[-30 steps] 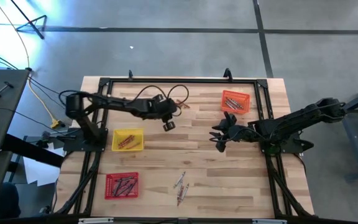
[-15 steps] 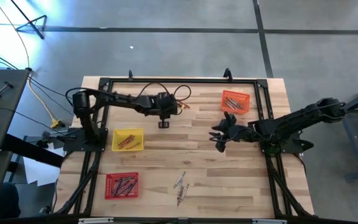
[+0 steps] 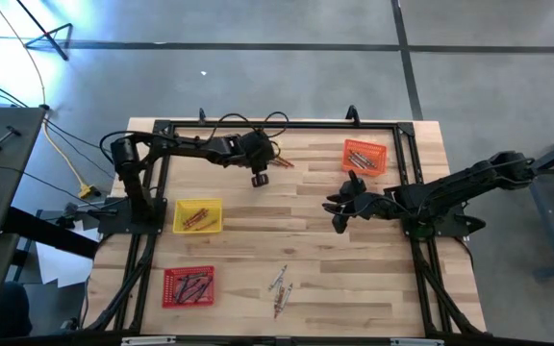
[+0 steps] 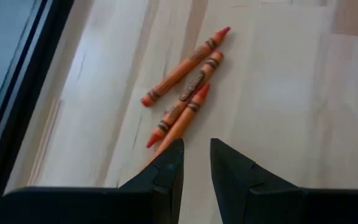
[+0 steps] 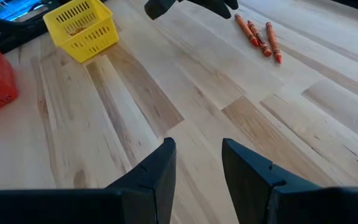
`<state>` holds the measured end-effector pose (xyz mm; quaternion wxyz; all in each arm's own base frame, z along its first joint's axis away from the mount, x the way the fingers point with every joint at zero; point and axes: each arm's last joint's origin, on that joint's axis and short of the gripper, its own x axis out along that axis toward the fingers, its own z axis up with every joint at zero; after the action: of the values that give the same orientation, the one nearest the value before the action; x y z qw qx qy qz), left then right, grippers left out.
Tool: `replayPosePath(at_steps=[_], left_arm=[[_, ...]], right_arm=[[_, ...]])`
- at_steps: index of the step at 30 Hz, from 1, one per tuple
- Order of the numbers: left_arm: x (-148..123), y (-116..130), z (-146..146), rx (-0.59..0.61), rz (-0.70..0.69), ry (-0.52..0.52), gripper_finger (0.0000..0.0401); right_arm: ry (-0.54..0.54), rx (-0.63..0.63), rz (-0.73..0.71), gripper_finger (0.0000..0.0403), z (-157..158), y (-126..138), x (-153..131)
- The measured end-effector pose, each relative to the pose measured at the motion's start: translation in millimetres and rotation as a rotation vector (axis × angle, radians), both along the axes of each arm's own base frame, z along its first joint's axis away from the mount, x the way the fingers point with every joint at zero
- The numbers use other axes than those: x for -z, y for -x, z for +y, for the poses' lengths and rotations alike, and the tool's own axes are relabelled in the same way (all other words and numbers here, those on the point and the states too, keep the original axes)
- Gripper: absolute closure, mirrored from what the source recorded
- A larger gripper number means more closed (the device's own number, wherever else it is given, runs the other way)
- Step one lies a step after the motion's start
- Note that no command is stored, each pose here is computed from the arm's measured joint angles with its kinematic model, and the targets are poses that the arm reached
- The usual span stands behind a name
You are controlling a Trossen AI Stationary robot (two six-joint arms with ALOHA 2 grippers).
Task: Sort crayons
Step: Put the orange crayon into the yellow bin
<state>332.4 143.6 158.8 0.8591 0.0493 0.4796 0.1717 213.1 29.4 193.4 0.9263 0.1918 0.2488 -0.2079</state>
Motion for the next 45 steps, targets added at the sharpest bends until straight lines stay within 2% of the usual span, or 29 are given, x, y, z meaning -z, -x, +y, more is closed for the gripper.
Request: replayPosePath(at_steps=[3,7,13,21,35,45], left_arm=[[0,1,2,0.001,-0.01,0.021,0.0335],[0,1,4,0.0,-0.061,0.122,0.0335],[1,7,17,-0.061,-0.094,0.196,0.0335],[24,20,37,-0.143,0.001,0.322,0.0335],[21,21,45,0.004,0.106,0.085,0.0335],[20,20,48,0.087,0.122,0.014,0.0335]], right_arm=[[0.001,-0.001,0.001,0.0277,0,0,0],[0.001,-0.001,0.001,0.0277,0,0,0],[0.001,-0.001,0.001,0.0277,0,0,0],[0.001,-0.001,0.001,0.0277,0,0,0],[0.002,-0.001,0.006,0.0277,0,0,0],[0.002,-0.001,0.006,0.0277,0,0,0]])
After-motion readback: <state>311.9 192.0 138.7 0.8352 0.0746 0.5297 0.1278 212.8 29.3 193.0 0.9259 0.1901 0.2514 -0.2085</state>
